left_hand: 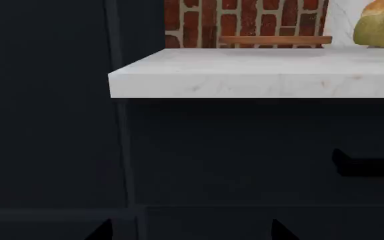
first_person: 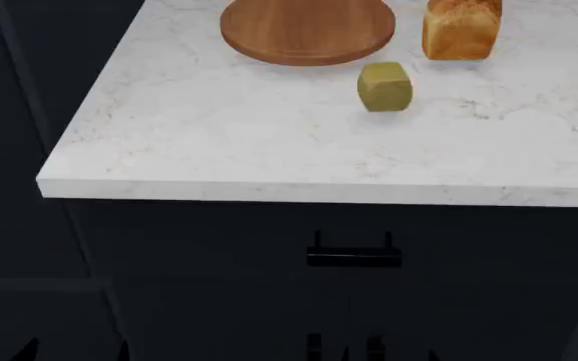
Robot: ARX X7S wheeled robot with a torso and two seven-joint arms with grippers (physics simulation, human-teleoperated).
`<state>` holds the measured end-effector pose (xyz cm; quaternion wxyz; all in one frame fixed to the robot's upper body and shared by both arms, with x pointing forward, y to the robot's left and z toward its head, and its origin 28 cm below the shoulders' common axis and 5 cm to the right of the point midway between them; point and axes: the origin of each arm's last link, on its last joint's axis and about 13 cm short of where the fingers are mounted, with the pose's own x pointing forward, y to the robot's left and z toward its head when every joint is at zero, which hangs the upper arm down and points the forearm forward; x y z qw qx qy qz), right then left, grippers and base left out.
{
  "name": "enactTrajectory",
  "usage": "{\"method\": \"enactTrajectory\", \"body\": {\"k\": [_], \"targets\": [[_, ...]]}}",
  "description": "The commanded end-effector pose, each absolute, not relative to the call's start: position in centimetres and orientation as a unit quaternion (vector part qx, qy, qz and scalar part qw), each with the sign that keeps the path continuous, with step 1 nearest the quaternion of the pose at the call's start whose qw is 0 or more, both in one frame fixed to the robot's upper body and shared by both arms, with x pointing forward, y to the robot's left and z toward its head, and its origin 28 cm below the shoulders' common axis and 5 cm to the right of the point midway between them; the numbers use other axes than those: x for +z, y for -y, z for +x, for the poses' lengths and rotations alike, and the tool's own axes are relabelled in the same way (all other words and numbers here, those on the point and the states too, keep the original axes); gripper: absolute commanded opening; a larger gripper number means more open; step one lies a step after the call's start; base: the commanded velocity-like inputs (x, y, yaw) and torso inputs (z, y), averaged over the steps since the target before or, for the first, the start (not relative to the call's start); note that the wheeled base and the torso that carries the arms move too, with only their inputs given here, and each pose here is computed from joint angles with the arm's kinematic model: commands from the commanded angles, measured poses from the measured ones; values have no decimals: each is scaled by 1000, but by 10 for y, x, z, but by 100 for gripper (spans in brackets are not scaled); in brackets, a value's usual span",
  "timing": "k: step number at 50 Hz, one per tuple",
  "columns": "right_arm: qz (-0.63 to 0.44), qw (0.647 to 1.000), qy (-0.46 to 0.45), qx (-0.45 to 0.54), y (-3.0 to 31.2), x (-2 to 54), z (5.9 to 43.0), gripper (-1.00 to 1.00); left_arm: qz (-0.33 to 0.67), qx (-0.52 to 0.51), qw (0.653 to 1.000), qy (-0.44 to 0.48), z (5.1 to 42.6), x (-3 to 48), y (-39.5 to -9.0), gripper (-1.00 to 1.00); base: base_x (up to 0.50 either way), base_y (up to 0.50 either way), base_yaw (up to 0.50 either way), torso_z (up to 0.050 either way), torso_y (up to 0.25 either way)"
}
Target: Place the bread and cheese on the cutting board.
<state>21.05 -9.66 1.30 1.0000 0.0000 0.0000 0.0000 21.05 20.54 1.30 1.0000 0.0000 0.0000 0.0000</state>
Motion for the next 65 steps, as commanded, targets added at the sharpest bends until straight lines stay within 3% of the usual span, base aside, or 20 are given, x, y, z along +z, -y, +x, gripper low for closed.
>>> {"method": "enactTrajectory", "body": {"k": [1, 12, 13, 14, 30, 32, 38, 45, 53, 65], "targets": [[0, 1000, 2, 0, 96, 14, 209, 100, 0, 0, 1000, 1, 209, 13, -205, 100, 0, 0, 0, 0, 0], [-6, 1000, 1, -2, 96, 12, 211, 100, -2, 2, 1000, -11, 211, 11, -206, 100, 0, 0, 0, 0, 0], [1, 999, 45, -20, 92, 14, 210, 100, 41, -57, 997, 33, 230, 14, -184, 100, -13, 0, 6, -14, 0], [-4, 1000, 2, -3, 96, 12, 211, 100, 7, -2, 1000, -16, 212, 12, -205, 100, 0, 0, 0, 0, 0], [-19, 999, -28, -17, 96, 23, 220, 100, -23, 2, 999, -47, 217, 20, -208, 100, 0, 0, 0, 0, 0], [-26, 999, -12, -21, 101, 60, 223, 100, -2, 13, 998, -63, 215, 45, -210, 100, 0, 0, 0, 0, 0], [-33, 998, 44, -33, 112, 144, 234, 100, 16, -18, 1000, 8, 210, 146, -210, 100, 0, 0, 0, 0, 0], [-24, 995, 90, -31, 118, 224, 228, 100, 13, -8, 999, 50, 210, 226, -220, 100, 0, 0, 0, 0, 0], [-34, 995, 87, -35, 122, 253, 224, 100, 14, -52, 995, 80, 203, 240, -225, 100, 0, 0, 0, 9, 0], [-34, 997, 64, -29, 123, 244, 224, 100, 16, -38, 997, 63, 210, 239, -228, 100, 0, 0, 0, 50, 0]]}}
